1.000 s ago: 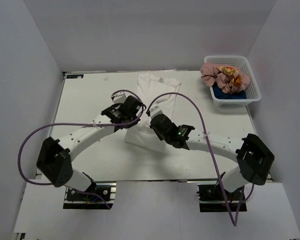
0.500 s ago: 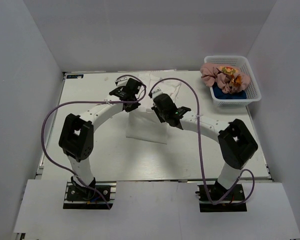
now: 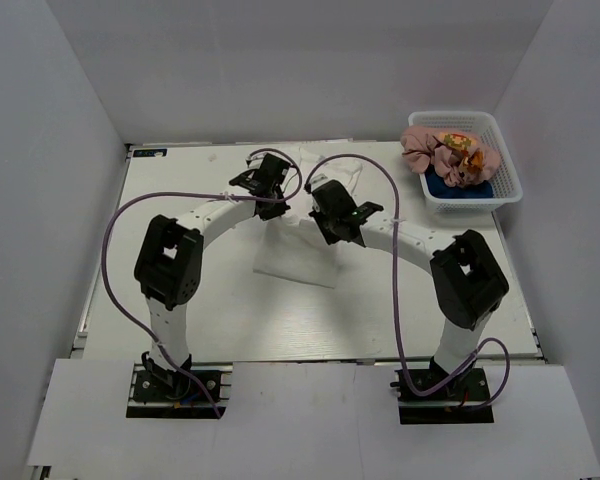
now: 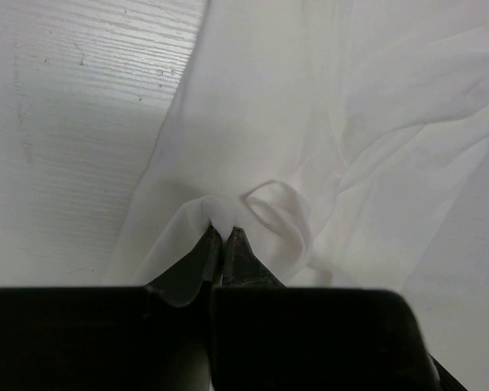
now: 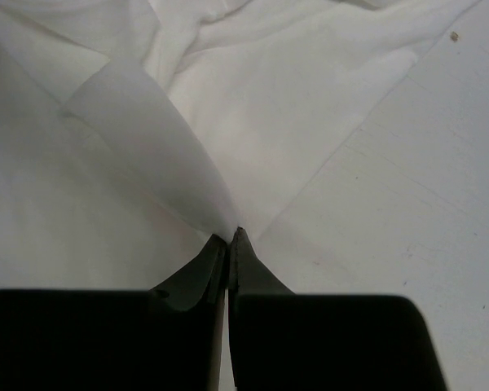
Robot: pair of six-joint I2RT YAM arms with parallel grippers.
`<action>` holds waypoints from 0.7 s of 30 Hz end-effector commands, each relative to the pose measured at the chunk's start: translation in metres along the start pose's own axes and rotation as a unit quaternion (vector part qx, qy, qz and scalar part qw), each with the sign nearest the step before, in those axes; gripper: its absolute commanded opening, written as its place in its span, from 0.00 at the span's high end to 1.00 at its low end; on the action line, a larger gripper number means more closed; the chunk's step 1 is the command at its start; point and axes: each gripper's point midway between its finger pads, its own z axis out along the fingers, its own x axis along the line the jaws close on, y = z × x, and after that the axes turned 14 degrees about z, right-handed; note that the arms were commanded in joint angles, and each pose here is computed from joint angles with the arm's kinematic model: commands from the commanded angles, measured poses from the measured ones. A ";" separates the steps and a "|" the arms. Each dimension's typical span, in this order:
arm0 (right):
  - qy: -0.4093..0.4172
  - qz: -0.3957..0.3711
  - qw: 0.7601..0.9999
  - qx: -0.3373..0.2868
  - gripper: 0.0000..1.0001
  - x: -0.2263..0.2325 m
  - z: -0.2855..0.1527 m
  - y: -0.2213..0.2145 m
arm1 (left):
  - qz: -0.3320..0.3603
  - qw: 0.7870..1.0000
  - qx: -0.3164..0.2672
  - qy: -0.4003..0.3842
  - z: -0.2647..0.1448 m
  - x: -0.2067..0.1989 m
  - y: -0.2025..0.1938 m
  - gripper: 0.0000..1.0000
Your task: Fold and stack the t-shirts
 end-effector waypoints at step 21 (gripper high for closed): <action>0.025 0.051 0.998 0.000 1.00 0.001 -0.040 0.021 | -0.008 0.999 -0.035 0.015 -0.046 0.020 0.018 1.00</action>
